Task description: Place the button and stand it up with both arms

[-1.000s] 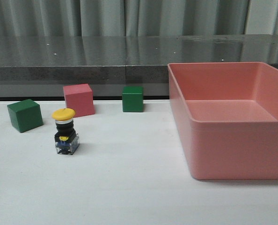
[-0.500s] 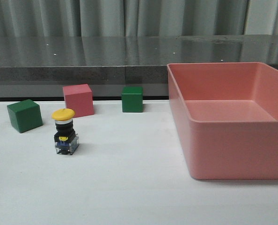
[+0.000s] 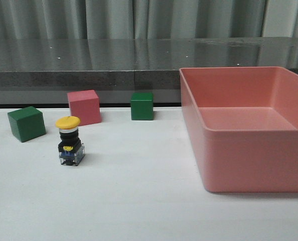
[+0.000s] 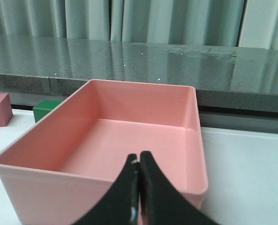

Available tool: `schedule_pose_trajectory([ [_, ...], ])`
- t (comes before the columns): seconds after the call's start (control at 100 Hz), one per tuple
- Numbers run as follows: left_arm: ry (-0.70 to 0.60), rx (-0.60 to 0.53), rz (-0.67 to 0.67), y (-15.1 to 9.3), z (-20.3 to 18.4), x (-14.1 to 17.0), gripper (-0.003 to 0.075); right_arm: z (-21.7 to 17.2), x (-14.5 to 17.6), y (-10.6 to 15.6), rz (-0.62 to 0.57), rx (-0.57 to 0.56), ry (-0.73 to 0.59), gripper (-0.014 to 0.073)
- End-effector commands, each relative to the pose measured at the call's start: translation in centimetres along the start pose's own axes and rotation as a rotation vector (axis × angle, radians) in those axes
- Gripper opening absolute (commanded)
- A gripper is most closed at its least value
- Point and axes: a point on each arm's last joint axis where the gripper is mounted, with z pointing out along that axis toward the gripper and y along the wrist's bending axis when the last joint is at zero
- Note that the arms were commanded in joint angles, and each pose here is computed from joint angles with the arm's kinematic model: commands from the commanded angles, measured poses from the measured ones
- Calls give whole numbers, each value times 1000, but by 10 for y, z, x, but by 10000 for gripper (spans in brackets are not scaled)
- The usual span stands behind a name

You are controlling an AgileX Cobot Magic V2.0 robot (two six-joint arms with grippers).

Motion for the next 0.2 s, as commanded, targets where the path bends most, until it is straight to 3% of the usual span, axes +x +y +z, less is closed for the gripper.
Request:
schedule_pose_trajectory([
  [0.0,-70,-9,-21,-1,0,6,-20,-2,-12,0,5,1,-113,-113],
  [0.19,-70,-9,-21,-1,0,6,-20,-2,-12,0,5,1,-113,-113],
])
